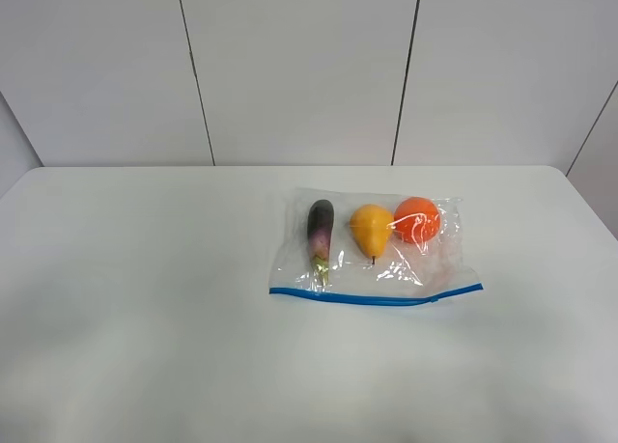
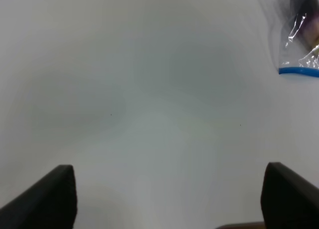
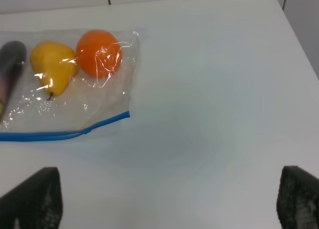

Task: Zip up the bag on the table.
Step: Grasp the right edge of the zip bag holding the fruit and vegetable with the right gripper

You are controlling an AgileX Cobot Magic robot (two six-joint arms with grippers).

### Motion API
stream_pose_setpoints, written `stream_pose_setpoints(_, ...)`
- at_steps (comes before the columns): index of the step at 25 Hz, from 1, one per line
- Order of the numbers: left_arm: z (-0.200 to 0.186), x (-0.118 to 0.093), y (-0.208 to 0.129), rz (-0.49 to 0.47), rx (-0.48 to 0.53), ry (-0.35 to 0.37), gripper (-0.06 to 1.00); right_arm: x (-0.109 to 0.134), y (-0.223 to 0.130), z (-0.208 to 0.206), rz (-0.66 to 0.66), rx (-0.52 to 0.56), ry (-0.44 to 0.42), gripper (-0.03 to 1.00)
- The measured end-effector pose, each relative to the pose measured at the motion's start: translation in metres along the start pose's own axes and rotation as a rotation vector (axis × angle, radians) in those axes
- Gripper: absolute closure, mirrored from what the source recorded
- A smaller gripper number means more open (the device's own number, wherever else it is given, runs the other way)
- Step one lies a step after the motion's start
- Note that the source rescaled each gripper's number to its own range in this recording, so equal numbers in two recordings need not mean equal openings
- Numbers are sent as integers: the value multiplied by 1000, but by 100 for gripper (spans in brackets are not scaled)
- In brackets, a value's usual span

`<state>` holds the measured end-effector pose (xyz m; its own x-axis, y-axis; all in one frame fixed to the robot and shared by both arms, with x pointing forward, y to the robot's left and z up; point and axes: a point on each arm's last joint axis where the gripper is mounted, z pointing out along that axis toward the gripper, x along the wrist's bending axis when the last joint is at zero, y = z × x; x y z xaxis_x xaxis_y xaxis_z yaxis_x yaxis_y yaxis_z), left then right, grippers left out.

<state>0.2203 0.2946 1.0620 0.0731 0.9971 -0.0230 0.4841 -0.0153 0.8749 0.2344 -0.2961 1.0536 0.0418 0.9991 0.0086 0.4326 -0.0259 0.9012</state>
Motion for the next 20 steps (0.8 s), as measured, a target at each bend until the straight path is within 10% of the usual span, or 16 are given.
stream_pose_setpoints(20,0,0,0,0,0,0,-6,0,0,0,0,0,0,4)
